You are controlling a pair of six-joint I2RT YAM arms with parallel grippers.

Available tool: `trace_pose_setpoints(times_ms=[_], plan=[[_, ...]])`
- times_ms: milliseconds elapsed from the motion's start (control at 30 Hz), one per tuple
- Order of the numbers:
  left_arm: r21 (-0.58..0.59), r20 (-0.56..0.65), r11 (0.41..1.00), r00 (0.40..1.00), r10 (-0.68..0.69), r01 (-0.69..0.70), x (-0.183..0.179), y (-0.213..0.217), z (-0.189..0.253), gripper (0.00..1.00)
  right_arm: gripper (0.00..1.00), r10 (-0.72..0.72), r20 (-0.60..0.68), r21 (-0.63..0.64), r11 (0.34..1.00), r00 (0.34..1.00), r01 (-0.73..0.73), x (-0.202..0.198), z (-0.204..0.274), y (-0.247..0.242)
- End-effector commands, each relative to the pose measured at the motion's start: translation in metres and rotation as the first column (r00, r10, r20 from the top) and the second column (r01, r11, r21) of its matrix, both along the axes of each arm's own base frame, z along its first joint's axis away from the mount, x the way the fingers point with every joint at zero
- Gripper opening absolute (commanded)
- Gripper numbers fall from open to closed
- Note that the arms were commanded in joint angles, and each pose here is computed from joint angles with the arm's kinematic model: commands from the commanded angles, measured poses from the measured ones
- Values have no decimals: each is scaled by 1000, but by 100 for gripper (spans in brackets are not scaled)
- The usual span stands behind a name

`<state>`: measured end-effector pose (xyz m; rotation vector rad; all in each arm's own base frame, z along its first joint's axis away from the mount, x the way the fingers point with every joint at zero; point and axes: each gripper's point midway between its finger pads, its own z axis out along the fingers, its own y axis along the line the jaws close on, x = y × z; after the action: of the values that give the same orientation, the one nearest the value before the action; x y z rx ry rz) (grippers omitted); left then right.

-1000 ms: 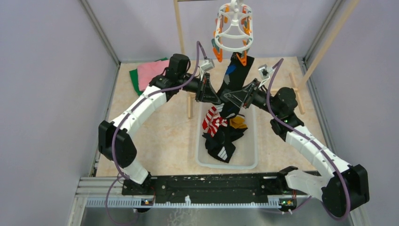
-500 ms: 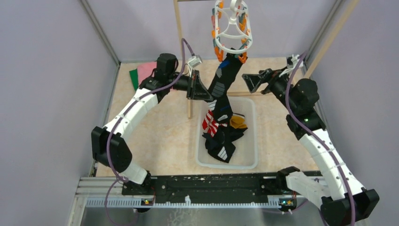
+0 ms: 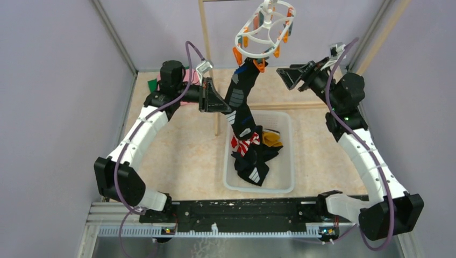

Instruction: Remove the socks clipped to the hanger

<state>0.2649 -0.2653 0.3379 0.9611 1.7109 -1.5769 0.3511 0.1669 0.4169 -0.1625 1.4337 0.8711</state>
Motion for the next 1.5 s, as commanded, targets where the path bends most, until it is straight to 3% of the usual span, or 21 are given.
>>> trace_pose_setpoints(times_ms=[0, 133, 400, 1000, 1467], plan=[[-47, 62, 998, 997, -35, 38, -12, 5, 18, 0, 72, 118, 120, 84, 988, 986, -129, -10, 49, 15], [-49, 14, 998, 999, -42, 43, -8, 3, 13, 0, 69, 156, 136, 123, 977, 978, -173, -8, 55, 26], [-50, -88, 996, 993, -78, 74, -4, -2, -3, 0, 63, 197, 220, 49, 976, 955, -213, 4, 63, 41], [-64, -113, 991, 986, -124, 117, -15, 1, 5, 0, 64, 435, 344, -87, 897, 832, -433, -5, 55, 72], [-80, -120, 983, 977, -175, 166, -33, 6, 15, 0, 56, 495, 400, -49, 852, 772, -521, -2, 63, 84]])
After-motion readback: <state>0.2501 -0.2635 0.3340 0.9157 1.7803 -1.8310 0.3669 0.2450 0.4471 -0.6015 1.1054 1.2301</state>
